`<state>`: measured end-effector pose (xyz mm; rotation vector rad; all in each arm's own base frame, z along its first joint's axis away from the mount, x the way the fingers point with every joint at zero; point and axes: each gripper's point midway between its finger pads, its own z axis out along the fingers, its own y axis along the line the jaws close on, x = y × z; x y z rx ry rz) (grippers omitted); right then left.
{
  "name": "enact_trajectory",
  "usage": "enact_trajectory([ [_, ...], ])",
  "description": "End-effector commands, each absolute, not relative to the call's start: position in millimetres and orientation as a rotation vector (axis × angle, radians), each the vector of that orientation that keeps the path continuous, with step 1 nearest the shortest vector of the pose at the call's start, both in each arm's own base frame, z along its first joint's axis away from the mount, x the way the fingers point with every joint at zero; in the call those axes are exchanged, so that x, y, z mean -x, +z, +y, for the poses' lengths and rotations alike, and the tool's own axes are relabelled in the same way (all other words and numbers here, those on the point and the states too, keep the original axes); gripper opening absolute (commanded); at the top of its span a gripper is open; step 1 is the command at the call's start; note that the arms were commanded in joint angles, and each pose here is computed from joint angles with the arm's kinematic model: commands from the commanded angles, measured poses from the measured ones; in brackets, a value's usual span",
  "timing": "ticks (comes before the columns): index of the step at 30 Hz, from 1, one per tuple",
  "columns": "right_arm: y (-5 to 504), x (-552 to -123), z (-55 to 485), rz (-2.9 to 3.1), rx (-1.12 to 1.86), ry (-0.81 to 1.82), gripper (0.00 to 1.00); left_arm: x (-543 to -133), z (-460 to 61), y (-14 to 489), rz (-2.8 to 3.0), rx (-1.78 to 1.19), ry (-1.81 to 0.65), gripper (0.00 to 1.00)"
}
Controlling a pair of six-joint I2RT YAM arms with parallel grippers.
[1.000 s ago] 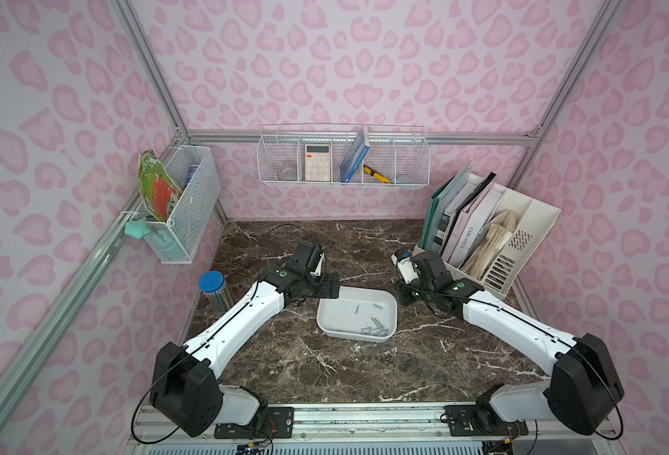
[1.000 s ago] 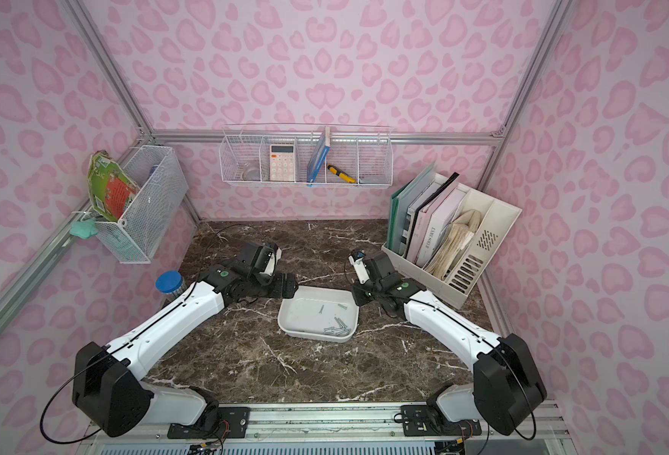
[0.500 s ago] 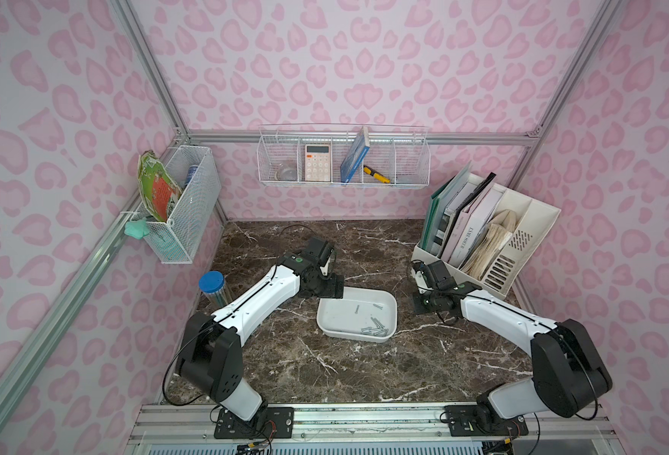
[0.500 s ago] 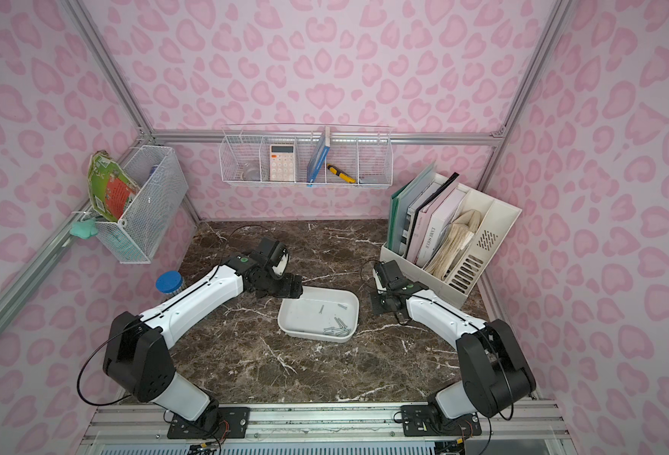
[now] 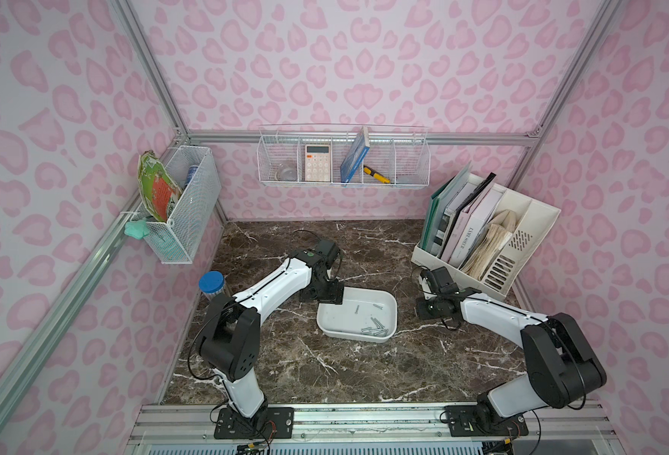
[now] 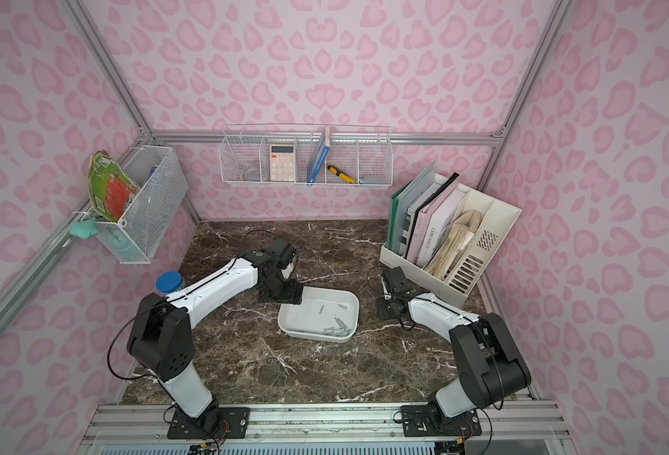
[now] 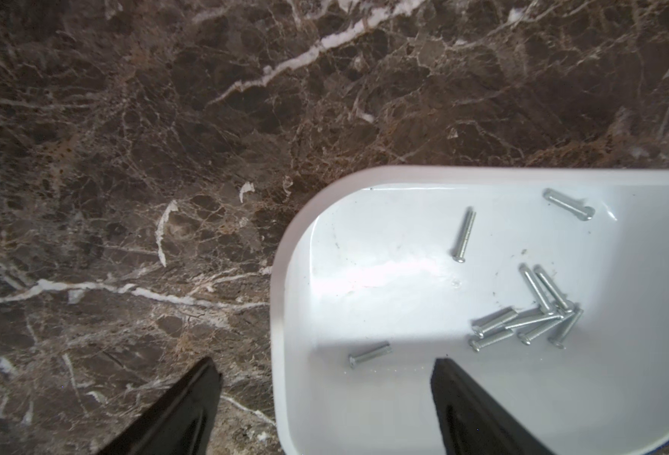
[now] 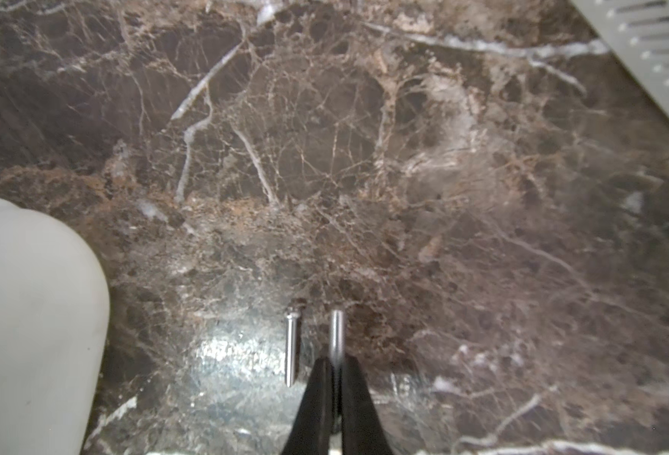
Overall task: Take out the screws from the storage box
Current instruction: Place the screw at the center of the board.
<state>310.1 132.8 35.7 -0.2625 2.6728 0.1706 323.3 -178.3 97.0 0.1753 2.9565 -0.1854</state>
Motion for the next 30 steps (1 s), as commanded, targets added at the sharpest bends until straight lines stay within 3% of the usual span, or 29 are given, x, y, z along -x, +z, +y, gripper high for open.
enact_trajectory([
  [1, 36, -314, 133, 2.656, 0.238, 0.179, 0.11, -319, -174, 97, 2.978, -0.191, -0.160, 0.89],
  [19, 33, -313, 135, 2.662, 0.238, 0.201, 0.18, -326, -161, 100, 2.955, -0.129, -0.035, 0.99],
  [26, 66, -322, 143, 2.587, 0.251, 0.231, 0.20, -330, -152, 116, 2.873, -0.071, -0.006, 0.99],
  [30, 104, -326, 155, 2.482, 0.307, 0.239, 0.27, -337, -147, 141, 2.736, -0.005, -0.052, 0.99],
])
